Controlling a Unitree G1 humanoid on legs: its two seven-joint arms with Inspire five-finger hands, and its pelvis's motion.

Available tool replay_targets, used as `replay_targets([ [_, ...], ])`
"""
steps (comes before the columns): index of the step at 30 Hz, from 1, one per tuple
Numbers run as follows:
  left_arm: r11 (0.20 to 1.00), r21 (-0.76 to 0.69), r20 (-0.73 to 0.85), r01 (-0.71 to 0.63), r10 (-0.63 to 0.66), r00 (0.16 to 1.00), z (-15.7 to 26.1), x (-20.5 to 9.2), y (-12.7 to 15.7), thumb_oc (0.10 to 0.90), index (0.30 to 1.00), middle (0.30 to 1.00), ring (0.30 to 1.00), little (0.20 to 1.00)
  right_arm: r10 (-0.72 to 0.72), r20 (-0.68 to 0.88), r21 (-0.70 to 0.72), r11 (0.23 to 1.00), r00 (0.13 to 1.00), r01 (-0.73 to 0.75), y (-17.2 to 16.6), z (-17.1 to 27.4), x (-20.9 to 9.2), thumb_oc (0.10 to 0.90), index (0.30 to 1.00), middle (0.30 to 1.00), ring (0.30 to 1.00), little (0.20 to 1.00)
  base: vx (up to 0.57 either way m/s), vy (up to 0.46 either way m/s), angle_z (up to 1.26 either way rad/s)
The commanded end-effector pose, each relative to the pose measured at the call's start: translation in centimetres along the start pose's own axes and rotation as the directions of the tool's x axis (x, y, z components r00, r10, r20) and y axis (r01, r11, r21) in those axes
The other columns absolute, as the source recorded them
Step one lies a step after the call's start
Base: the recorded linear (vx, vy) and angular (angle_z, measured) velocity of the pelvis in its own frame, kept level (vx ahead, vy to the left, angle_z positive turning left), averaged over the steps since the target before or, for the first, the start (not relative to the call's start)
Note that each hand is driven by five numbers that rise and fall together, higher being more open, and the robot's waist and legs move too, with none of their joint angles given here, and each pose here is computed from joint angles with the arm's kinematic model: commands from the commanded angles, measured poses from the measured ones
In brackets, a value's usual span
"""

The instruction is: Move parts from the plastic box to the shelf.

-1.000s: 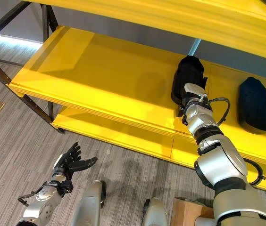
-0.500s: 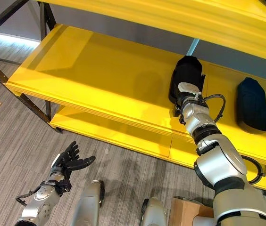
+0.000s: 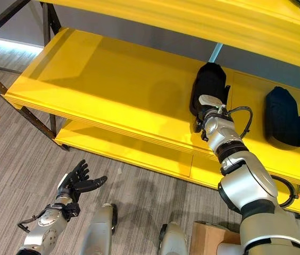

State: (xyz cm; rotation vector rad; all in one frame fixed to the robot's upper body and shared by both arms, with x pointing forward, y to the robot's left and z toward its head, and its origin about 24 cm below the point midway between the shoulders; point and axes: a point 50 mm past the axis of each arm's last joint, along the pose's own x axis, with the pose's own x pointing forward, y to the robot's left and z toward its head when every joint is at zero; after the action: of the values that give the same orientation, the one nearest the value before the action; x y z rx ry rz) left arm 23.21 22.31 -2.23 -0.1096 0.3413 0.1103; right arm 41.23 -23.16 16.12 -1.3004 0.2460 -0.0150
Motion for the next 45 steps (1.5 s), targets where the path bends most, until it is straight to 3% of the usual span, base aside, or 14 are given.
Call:
replay_targets([
  [1,0.997,0.061,0.152,0.045,-0.054,0.987,3.5,0.3,0.4,0.900,1.000,1.000,1.000,1.000,-0.076,0.060,0.118,0.991,0.995,0.069,-4.2,1.8,0.0,0.900,1.000,1.000,1.000,1.000,0.00,0.000,0.00],
  [19,0.997,0.061,0.132,0.055,-0.063,0.989,3.3,-0.2,1.4,0.900,1.000,1.000,1.000,1.000,0.013,0.083,0.243,0.970,0.996,-0.033,-5.6,1.3,-0.3,0.900,1.000,1.000,1.000,1.000,0.00,0.000,0.00],
  [45,0.997,0.047,0.128,0.059,-0.065,0.990,3.6,-0.2,1.9,0.900,1.000,1.000,1.000,1.000,0.078,0.214,0.130,0.986,0.974,-0.107,-8.6,3.3,-1.8,0.900,1.000,1.000,1.000,1.000,0.00,0.000,0.00],
])
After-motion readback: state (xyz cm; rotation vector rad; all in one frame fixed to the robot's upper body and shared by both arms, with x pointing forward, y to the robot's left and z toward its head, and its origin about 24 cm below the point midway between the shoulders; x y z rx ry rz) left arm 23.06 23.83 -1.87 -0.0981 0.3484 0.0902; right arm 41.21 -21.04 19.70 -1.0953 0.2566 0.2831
